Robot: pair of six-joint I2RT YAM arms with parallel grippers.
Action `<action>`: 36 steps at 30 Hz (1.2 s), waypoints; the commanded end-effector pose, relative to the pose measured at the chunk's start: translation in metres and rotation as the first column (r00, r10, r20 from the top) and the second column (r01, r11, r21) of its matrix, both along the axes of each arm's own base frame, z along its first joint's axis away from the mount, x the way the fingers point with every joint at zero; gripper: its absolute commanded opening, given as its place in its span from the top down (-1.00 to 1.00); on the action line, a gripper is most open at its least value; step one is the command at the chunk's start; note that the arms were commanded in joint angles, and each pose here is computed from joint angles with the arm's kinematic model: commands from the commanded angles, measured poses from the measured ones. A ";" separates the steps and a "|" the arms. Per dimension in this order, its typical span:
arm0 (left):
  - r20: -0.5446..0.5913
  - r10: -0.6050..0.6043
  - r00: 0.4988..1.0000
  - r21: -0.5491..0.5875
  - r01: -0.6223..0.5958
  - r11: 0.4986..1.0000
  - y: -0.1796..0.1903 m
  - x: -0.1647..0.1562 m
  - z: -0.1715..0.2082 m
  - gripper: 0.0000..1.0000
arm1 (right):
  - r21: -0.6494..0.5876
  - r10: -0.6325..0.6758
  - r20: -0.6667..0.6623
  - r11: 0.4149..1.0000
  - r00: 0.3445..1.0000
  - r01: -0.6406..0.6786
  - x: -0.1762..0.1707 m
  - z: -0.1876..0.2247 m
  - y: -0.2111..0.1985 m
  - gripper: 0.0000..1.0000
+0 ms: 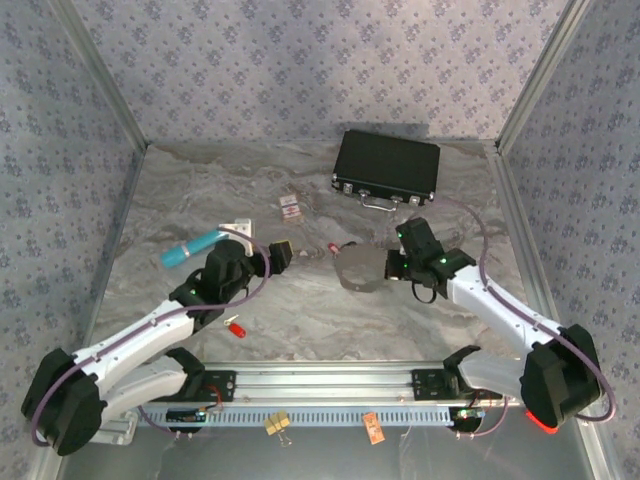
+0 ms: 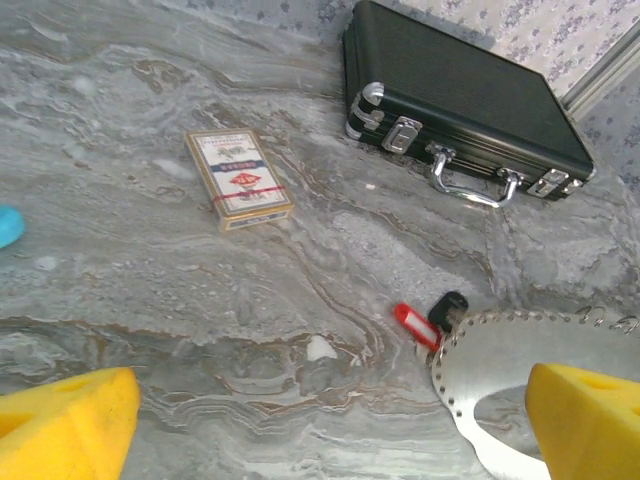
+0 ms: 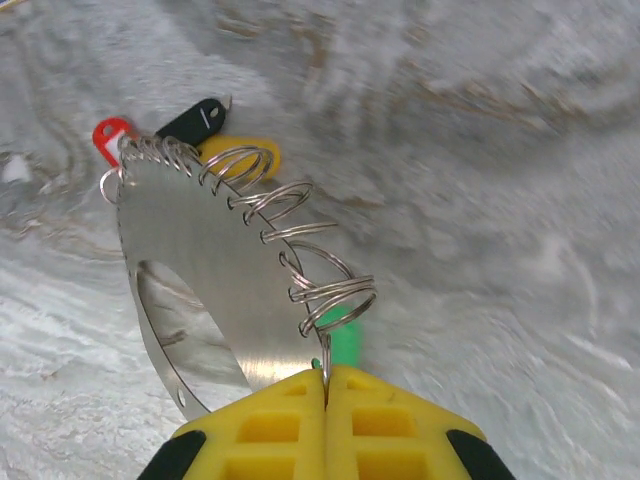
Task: Put the keys on the keyring
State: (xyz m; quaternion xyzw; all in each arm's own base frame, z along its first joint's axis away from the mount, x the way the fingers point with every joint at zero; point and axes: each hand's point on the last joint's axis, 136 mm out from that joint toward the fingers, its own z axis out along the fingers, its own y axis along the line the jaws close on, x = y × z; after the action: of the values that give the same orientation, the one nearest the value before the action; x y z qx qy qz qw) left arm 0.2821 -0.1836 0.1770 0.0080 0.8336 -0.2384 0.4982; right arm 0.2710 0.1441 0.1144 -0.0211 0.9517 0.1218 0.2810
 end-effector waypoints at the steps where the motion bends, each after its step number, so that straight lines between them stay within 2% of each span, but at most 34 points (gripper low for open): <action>1: 0.061 0.024 0.998 0.059 -0.027 0.998 0.011 0.000 0.007 -0.93 | -0.047 0.179 0.126 0.984 0.976 -0.174 0.017 0.025 0.028 1.00; 3: 0.091 0.018 0.996 0.107 -0.028 0.994 0.015 0.000 0.006 -0.90 | -0.009 0.285 0.153 0.958 0.946 -0.287 0.017 0.034 0.050 1.00; 7: 0.121 -0.009 0.993 0.208 -0.017 0.978 0.020 -0.001 -0.002 -0.82 | 0.029 0.419 0.202 0.901 0.885 -0.433 0.017 0.045 0.079 1.00; 14: 0.181 -0.192 0.965 0.298 0.133 0.945 0.003 -0.011 0.007 -0.65 | 0.003 0.600 0.277 0.780 0.750 -0.625 0.009 0.059 0.113 1.00; 19: 0.231 -0.341 0.912 0.357 0.246 0.901 -0.014 -0.020 0.018 -0.40 | -0.009 0.670 0.322 0.708 0.669 -0.706 0.004 0.072 0.127 1.00; 25: 0.302 -0.548 0.780 0.401 0.418 0.815 -0.044 -0.041 0.037 -0.22 | -0.025 0.728 0.363 0.631 0.581 -0.775 -0.008 0.087 0.136 1.00; 30: 0.368 -0.689 0.625 0.441 0.535 0.721 -0.068 -0.063 0.056 -0.15 | -0.095 0.785 0.380 0.560 0.490 -0.823 -0.022 0.094 0.141 1.00; 31: 0.377 -0.707 0.598 0.451 0.548 0.704 -0.071 -0.066 0.059 -0.18 | -0.114 0.794 0.381 0.549 0.473 -0.828 -0.024 0.095 0.142 1.00; 33: 0.381 -0.743 0.550 0.479 0.570 0.667 -0.079 -0.072 0.062 -0.37 | -0.156 0.809 0.377 0.535 0.451 -0.831 -0.026 0.096 0.143 1.00; 36: 0.340 -0.799 0.495 0.532 0.600 0.598 -0.088 -0.078 0.055 -0.47 | -0.184 0.821 0.364 0.526 0.439 -0.831 -0.028 0.097 0.143 1.00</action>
State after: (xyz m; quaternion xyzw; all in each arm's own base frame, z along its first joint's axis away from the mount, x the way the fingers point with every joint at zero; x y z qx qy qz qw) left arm 0.2167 -0.2550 0.2109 0.4481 0.6604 -0.2488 0.5488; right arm 0.2437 0.2862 0.1901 -0.4781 0.7599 0.2638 0.3526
